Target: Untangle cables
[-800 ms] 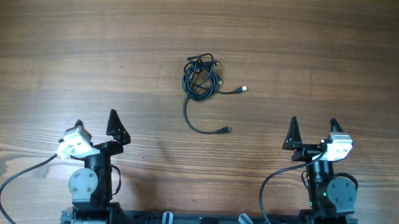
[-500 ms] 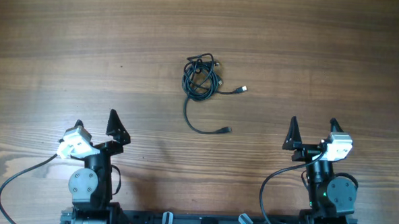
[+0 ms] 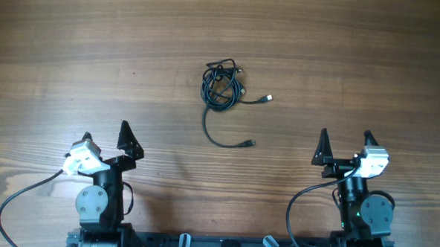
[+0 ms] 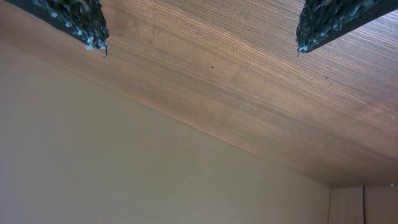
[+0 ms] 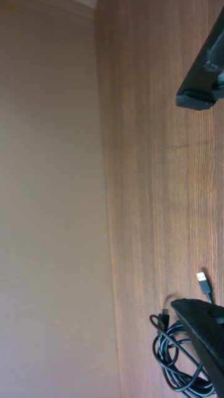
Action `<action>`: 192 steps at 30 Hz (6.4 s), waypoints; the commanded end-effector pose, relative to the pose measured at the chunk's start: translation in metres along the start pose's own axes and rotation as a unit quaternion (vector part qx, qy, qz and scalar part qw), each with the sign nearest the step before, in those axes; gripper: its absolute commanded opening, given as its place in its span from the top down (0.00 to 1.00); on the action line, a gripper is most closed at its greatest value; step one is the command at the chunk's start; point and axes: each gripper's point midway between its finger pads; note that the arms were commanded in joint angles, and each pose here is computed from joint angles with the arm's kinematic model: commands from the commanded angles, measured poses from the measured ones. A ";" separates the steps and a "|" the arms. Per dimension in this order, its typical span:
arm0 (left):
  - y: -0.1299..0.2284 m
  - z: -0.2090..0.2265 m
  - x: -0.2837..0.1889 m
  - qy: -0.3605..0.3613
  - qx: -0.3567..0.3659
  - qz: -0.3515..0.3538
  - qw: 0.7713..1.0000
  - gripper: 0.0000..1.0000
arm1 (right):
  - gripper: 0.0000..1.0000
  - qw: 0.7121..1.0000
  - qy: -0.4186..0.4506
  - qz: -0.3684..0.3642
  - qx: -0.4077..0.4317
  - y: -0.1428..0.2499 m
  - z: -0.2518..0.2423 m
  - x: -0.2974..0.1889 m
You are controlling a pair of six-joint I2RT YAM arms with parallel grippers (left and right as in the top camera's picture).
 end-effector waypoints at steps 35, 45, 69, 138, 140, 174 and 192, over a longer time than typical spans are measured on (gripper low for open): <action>0.000 0.002 0.000 -0.003 0.009 -0.003 1.000 0.00 | 0.00 1.000 0.005 -0.002 -0.003 -0.001 -0.002 0.000; 0.000 0.002 0.000 -0.003 0.009 -0.003 1.000 0.00 | 0.00 1.000 0.005 -0.002 -0.004 -0.001 -0.001 0.000; -0.006 -0.011 -0.001 0.030 0.008 -0.005 0.999 0.00 | 0.00 0.996 -0.085 0.022 -0.019 -0.008 0.031 -0.007; 0.228 -0.216 0.126 0.087 0.025 0.692 0.717 0.96 | 0.09 0.865 -0.130 0.455 0.167 -0.030 0.101 0.099; 0.217 -0.230 0.127 0.120 0.008 0.686 0.717 0.96 | 0.09 0.865 -0.130 0.454 0.167 -0.030 0.101 0.099; 0.060 -0.320 0.061 0.355 -0.112 0.660 0.652 0.96 | 0.59 0.840 -0.276 0.441 0.156 -0.005 0.205 0.124; 0.051 -0.334 0.042 0.393 -0.138 0.674 0.610 0.96 | 0.79 0.855 -0.295 0.404 0.138 -0.004 0.211 0.145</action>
Point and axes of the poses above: each gripper's point midway between its finger pads, its own x axis out along the fingers, its own z axis along the line the jaws close on, y = z × x, and after that the axes turned 2 degrees about x, right-handed
